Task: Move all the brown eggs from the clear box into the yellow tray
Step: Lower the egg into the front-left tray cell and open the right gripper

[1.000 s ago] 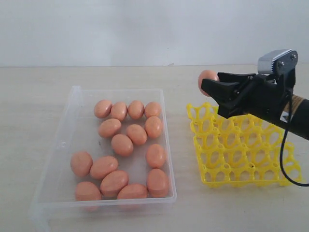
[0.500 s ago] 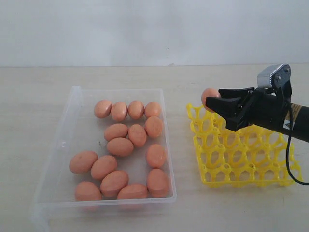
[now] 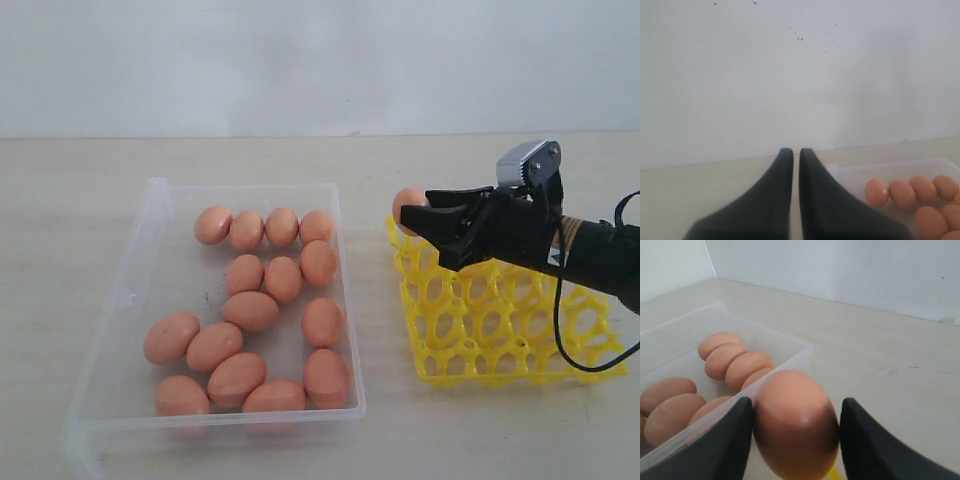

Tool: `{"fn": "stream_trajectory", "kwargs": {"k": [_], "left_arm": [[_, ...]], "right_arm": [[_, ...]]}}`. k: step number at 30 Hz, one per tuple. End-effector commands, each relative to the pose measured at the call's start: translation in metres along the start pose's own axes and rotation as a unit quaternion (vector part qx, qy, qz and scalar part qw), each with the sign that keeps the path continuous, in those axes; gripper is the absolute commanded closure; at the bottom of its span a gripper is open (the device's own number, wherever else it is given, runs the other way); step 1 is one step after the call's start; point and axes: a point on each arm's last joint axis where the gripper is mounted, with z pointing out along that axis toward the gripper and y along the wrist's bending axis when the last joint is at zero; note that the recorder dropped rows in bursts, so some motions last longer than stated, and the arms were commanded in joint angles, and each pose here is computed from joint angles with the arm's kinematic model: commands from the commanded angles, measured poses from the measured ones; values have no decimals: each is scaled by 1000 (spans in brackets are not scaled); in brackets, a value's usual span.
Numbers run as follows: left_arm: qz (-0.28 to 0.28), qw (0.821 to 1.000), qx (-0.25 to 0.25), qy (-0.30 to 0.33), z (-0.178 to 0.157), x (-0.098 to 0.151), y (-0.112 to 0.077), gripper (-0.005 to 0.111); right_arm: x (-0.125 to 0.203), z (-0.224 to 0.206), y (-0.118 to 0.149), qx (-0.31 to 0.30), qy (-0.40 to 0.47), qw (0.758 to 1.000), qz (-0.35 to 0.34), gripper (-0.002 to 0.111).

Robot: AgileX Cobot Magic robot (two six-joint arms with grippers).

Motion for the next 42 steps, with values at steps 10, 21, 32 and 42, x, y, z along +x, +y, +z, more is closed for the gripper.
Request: {"fn": "stream_trajectory", "kwargs": {"k": [10,21,32,42], "left_arm": [[0,1000,4,0,0,1,-1,103],[0,1000,4,0,0,1,-1,103],[0,1000,4,0,0,1,-1,103],[0,1000,4,0,0,1,-1,103]], "right_arm": [[5,5,-8,15,-10,1000,-2,108],[15,13,-18,14,-8,1000,27,108],[18,13,-18,17,3,1000,20,108],[21,14,-20,26,18,999,18,108]]}}
